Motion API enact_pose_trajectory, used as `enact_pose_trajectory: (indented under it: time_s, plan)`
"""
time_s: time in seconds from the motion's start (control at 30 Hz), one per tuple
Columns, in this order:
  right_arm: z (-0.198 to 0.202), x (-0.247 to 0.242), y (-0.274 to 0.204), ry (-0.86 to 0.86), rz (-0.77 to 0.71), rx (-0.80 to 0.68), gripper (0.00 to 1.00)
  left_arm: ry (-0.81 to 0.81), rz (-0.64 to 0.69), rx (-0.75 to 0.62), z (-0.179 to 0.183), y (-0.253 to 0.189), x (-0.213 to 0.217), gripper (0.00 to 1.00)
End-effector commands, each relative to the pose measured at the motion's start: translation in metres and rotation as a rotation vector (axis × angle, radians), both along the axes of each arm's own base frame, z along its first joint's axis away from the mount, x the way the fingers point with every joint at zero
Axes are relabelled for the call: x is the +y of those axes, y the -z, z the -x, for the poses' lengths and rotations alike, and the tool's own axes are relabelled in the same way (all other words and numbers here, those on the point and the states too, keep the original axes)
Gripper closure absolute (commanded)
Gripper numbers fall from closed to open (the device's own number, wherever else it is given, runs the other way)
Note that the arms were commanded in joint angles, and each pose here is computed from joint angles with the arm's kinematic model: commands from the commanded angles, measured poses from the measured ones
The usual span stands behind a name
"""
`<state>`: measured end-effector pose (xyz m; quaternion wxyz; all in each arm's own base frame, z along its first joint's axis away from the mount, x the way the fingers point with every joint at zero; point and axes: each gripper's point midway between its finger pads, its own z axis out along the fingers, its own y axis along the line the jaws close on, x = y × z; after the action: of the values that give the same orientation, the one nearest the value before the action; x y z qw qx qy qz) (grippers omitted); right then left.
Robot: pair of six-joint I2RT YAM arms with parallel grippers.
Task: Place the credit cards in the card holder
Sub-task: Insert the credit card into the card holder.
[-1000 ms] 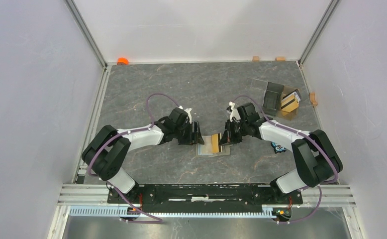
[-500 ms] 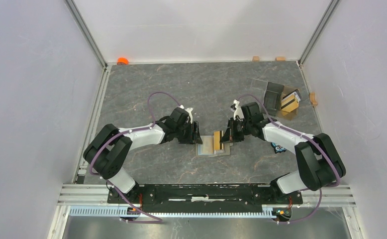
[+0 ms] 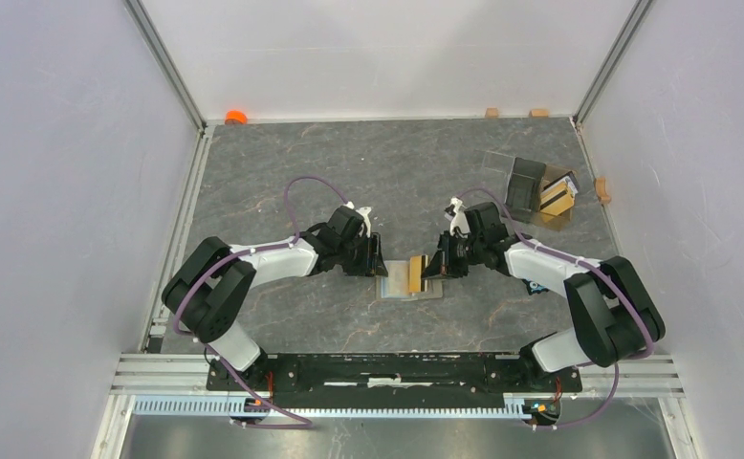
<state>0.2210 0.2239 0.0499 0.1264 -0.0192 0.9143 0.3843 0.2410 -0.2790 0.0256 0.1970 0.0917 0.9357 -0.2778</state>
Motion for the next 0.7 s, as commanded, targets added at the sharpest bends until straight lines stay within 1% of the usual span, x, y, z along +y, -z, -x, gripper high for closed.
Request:
enact_pose_trajectory:
  time_s: [0.0,0.23,0.5,0.67]
  plan:
    - [-0.009,0.008,-0.021,0.017,-0.073,-0.061,1.0,0.02,-0.059,0.009,0.004,0.013,0.006,0.48]
    - [-0.009,0.007,-0.016,0.026,-0.064,-0.055,1.0,0.021,-0.063,0.01,0.004,0.014,0.007,0.5]
    - [-0.006,-0.002,0.002,0.037,0.002,-0.038,1.0,0.022,-0.062,0.011,0.005,0.014,0.007,0.51]
    - [-0.002,0.001,0.007,0.034,-0.008,-0.024,1.0,0.022,-0.061,0.009,0.005,0.013,0.008,0.51]
